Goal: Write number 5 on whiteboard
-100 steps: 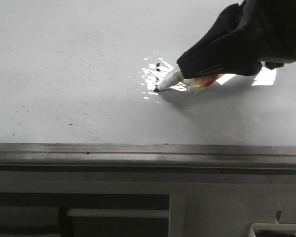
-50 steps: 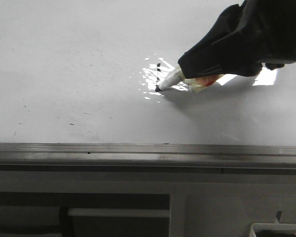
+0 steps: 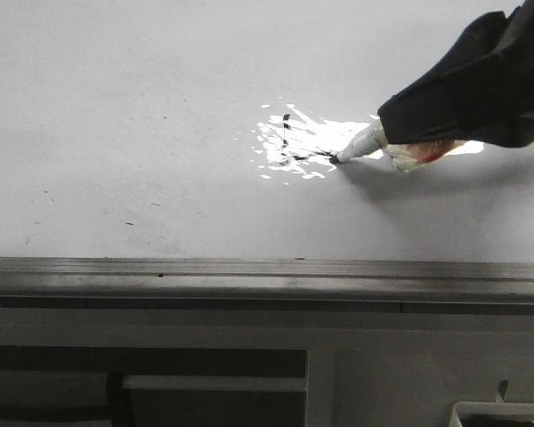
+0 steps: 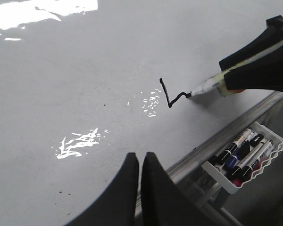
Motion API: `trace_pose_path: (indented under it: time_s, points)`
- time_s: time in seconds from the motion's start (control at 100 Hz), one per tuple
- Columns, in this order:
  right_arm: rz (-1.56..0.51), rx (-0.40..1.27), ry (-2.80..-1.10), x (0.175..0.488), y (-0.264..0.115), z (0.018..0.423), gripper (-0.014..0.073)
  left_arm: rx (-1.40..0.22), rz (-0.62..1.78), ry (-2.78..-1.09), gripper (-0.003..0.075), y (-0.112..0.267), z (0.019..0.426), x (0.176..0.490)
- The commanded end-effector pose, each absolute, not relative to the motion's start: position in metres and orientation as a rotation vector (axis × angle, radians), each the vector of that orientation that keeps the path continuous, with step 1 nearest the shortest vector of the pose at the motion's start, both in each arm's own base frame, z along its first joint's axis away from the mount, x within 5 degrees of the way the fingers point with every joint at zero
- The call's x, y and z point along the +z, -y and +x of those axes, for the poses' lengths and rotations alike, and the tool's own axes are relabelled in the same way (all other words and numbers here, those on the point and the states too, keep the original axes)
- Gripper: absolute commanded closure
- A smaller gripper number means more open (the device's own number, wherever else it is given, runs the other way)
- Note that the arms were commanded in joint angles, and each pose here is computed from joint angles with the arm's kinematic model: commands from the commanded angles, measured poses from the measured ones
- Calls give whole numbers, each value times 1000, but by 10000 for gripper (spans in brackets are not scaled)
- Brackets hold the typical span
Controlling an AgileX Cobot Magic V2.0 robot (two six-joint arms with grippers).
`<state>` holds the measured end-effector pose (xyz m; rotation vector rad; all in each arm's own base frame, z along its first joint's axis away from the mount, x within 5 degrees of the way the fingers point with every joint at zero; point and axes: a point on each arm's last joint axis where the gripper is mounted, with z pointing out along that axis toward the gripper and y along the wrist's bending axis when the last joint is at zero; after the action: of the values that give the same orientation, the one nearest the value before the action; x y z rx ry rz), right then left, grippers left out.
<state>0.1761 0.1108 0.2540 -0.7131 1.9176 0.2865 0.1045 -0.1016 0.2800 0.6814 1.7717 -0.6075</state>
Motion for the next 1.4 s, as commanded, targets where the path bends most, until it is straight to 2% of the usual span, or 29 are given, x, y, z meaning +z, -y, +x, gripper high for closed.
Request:
trace_pose_path:
  time_s: [0.0, 0.21, 0.38, 0.51, 0.72, 0.94, 1.21, 1.39]
  points:
    - [-650, 275, -1949, 251, -105, 177, 643, -607, 612, -1724, 741, 100, 108, 293]
    - [-720, 384, -1977, 242, -118, 179, 643, -607, 612, -1724, 741, 100, 108, 293]
    - [-733, 401, -1984, 244, -126, 190, 643, -607, 612, -1724, 741, 100, 108, 293]
    - [-745, 428, -1950, 252, -129, 190, 643, -607, 612, -1724, 741, 100, 108, 293]
    - [-856, 618, -1833, 269, -137, 171, 643, -607, 612, -1724, 741, 100, 108, 293]
    - [-783, 514, -1809, 279, -127, 172, 643, -606, 611, -1723, 741, 100, 108, 293]
    - [-742, 475, -1738, 305, -128, 181, 643, -606, 611, -1723, 741, 100, 108, 293]
    - [-699, 415, -1752, 306, -124, 185, 643, -606, 611, -1723, 741, 100, 108, 293]
